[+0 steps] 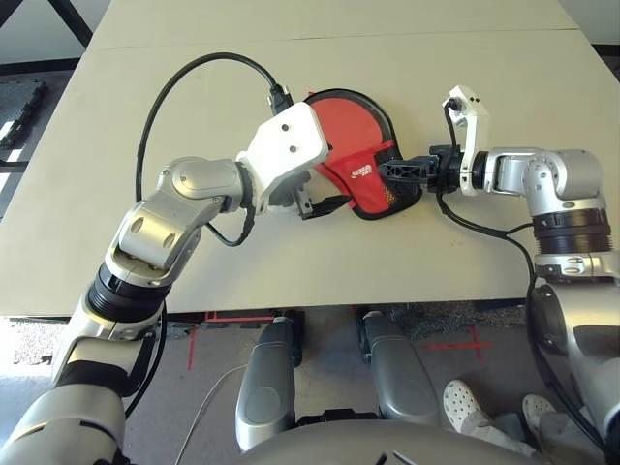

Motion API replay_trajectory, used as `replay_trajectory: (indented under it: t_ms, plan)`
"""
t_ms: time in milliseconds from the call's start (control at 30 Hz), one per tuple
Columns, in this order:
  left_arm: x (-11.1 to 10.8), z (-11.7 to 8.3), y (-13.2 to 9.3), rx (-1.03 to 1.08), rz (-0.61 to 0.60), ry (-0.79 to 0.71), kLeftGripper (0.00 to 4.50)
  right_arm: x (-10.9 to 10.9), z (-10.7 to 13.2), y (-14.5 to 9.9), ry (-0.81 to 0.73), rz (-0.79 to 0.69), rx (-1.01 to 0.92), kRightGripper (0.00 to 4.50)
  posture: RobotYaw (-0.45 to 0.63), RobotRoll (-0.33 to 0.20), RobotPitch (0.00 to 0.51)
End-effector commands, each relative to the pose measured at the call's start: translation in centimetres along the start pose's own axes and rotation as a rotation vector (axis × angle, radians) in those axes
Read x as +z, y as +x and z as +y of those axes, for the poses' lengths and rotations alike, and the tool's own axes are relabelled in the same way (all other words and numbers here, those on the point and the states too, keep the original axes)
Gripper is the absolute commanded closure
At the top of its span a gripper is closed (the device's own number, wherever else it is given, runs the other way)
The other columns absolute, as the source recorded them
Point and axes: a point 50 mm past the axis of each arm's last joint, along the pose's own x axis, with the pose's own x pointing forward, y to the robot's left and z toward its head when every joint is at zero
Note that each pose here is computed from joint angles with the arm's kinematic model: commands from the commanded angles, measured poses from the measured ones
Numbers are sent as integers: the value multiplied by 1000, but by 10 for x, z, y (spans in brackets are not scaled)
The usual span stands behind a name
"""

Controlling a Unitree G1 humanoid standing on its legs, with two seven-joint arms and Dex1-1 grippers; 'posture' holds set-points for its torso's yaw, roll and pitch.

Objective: Store the ping-pong paddle in its case and zip it.

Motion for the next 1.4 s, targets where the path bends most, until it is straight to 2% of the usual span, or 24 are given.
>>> replay_trajectory:
  t_ms: [33, 67, 433, 1000, 1200, 1400]
  plan:
    - [-3, -2, 1, -10, 6, -13, 0, -25, 0, 12, 89, 139, 6, 440, 121, 0, 250]
    - [-3, -2, 1, -10, 7, -14, 0, -26, 0, 12, 99, 150, 3, 678, 121, 0, 250]
    - [-6, -2, 4, -14, 14, -22, 0, -33, -12, -6, 168, 226, -73, 4465, 109, 0, 259]
    - [-12, -3, 10, -28, 19, -31, 0, -37, -17, -49, 189, 249, -123, 4465, 68, 0, 273]
    - [-13, -3, 11, -32, 17, -32, 0, -41, -15, -77, 188, 258, -139, 4465, 59, 0, 278]
    - [-15, -3, 11, -37, 19, -31, 0, -47, -11, -95, 192, 267, -141, 4465, 42, 0, 278]
